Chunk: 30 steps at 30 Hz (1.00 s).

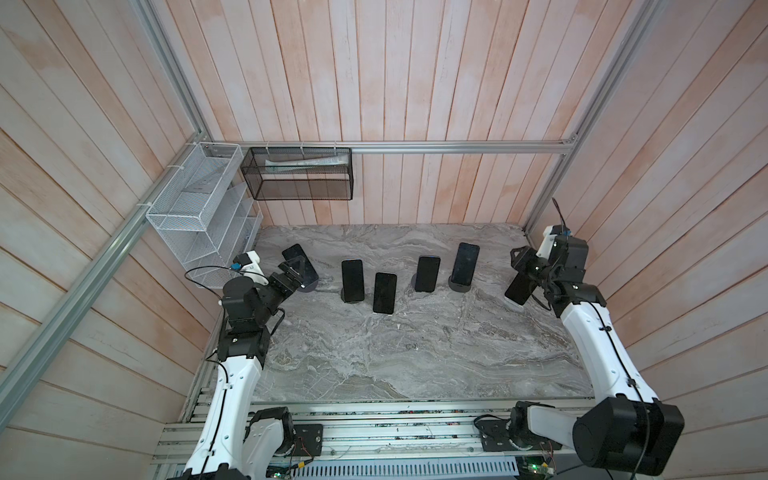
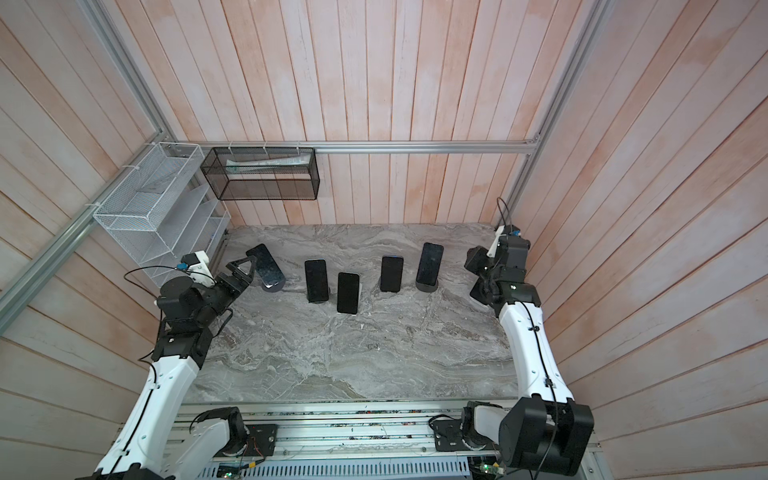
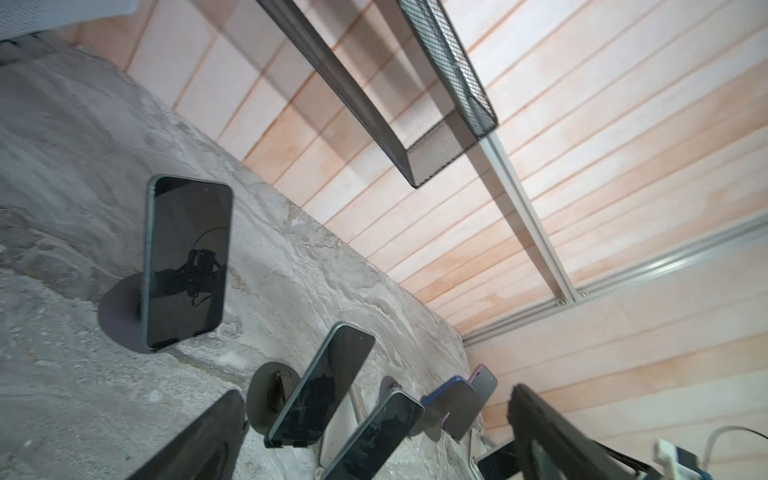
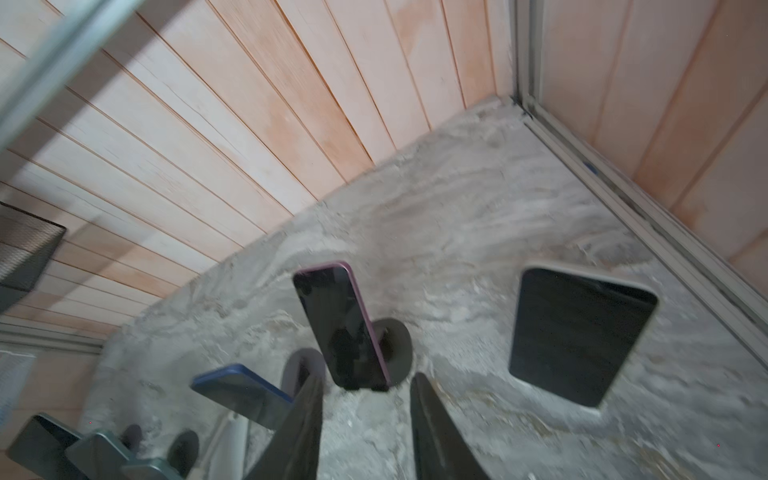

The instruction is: Remove the phone from the phone stand

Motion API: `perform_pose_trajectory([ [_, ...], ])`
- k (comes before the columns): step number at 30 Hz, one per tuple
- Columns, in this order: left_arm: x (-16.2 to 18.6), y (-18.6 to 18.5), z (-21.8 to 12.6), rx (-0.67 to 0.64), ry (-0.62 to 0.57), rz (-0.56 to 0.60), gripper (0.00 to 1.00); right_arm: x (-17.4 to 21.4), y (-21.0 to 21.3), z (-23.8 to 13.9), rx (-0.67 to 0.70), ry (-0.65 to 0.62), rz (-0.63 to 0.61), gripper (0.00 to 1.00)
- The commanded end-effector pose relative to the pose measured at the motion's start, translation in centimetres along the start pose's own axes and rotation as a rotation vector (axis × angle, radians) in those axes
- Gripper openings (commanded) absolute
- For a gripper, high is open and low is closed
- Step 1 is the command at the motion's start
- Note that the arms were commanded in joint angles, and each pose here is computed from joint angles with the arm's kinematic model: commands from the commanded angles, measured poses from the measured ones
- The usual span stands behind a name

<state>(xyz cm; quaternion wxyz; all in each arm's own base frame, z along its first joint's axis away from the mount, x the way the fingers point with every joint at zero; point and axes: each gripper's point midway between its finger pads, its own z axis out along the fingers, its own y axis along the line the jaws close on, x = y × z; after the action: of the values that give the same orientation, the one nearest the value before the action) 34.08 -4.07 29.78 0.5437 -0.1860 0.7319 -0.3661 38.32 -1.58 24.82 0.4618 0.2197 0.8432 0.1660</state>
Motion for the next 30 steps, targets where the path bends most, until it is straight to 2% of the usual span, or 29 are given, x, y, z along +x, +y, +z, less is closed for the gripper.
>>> perform_pose_trajectory([
  [1, 1.8, -2.3, 0.3, 0.161, 0.034, 0.031, 1.0, 3.8, -3.7, 0.1, 0.017, 0.114, 0.13, 0.27],
  [3, 3.2, -4.3, 0.5, 0.287, 0.047, 0.052, 1.0, 5.3, -5.2, 0.7, -0.005, 0.147, 0.189, 0.21],
  [6, 5.2, -6.0, 1.4, 0.367, 0.113, 0.06, 1.0, 7.5, -7.0, 1.6, -0.031, 0.181, 0.28, 0.15],
  [10, 6.9, -7.5, 2.7, 0.44, 0.275, 0.062, 1.0, 8.0, -9.0, 1.6, -0.16, 0.161, 0.462, 0.13],
  [14, 7.6, -8.2, 2.7, 0.501, 0.318, 0.034, 1.0, 8.7, -12.1, 1.4, -0.178, 0.116, 0.617, 0.13],
  [17, 7.8, -8.2, 2.5, 0.503, 0.321, 0.042, 1.0, 9.4, -13.2, 2.0, -0.171, 0.123, 0.666, 0.13],
  [20, 8.2, -8.1, 2.5, 0.493, 0.34, 0.041, 1.0, 10.1, -14.0, 2.9, -0.165, 0.147, 0.704, 0.0],
  [30, 8.8, -9.1, 2.5, 0.501, 0.385, 0.064, 1.0, 11.0, -16.9, 4.9, -0.076, 0.133, 0.756, 0.0],
])
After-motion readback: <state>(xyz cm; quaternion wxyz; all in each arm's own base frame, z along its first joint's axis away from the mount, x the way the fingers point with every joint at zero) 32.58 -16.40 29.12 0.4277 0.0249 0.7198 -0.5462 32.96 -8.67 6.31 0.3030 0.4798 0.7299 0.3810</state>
